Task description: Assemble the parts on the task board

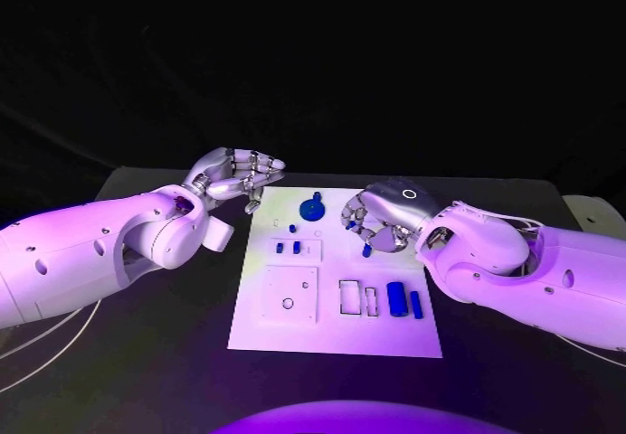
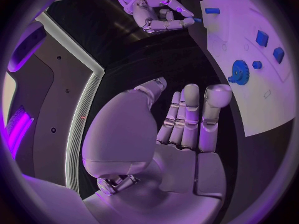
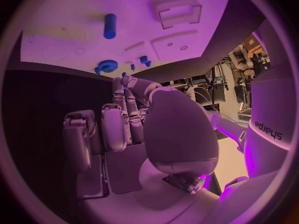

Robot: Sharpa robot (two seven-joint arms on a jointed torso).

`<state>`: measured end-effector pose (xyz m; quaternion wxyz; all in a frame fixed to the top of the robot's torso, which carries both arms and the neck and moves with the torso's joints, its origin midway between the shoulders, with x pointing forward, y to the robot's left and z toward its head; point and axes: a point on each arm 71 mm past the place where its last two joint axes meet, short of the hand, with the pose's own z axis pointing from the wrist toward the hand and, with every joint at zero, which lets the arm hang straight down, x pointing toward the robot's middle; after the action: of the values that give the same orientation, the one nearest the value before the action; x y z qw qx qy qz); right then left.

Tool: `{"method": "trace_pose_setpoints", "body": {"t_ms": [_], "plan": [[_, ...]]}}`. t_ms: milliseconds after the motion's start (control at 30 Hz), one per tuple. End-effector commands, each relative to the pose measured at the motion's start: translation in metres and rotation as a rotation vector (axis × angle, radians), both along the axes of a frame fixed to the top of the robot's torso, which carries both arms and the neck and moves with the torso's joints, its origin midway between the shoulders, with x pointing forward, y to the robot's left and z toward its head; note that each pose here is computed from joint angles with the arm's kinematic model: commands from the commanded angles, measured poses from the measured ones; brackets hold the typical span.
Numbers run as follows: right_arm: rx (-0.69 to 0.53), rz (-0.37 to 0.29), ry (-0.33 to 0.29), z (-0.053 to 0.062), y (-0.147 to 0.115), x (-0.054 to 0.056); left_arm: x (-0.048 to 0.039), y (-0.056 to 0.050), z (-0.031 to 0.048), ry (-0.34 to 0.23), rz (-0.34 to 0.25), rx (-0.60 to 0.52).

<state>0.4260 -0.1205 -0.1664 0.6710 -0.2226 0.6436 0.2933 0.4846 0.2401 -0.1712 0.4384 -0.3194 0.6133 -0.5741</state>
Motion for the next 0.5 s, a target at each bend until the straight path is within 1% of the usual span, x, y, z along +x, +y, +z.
{"method": "trace_pose_setpoints", "body": {"t_ms": [33, 100, 200, 300, 500], "plan": [[0.025, 0.046, 0.008, 0.003, 0.013, -0.008, 0.0001, -0.003, 0.0001, 0.006, -0.020, -0.013], [0.030, 0.063, 0.016, 0.002, 0.020, -0.010, 0.0004, -0.004, 0.0000, 0.007, -0.021, -0.014], [0.032, 0.085, 0.035, -0.003, 0.029, -0.014, 0.0010, -0.005, -0.0003, 0.008, -0.022, -0.015], [0.034, 0.098, 0.056, -0.010, 0.036, -0.016, 0.0018, -0.007, -0.0007, 0.009, -0.025, -0.016], [0.033, 0.126, 0.112, -0.031, 0.051, -0.023, 0.0039, -0.011, -0.0015, 0.011, -0.031, -0.019]]}}
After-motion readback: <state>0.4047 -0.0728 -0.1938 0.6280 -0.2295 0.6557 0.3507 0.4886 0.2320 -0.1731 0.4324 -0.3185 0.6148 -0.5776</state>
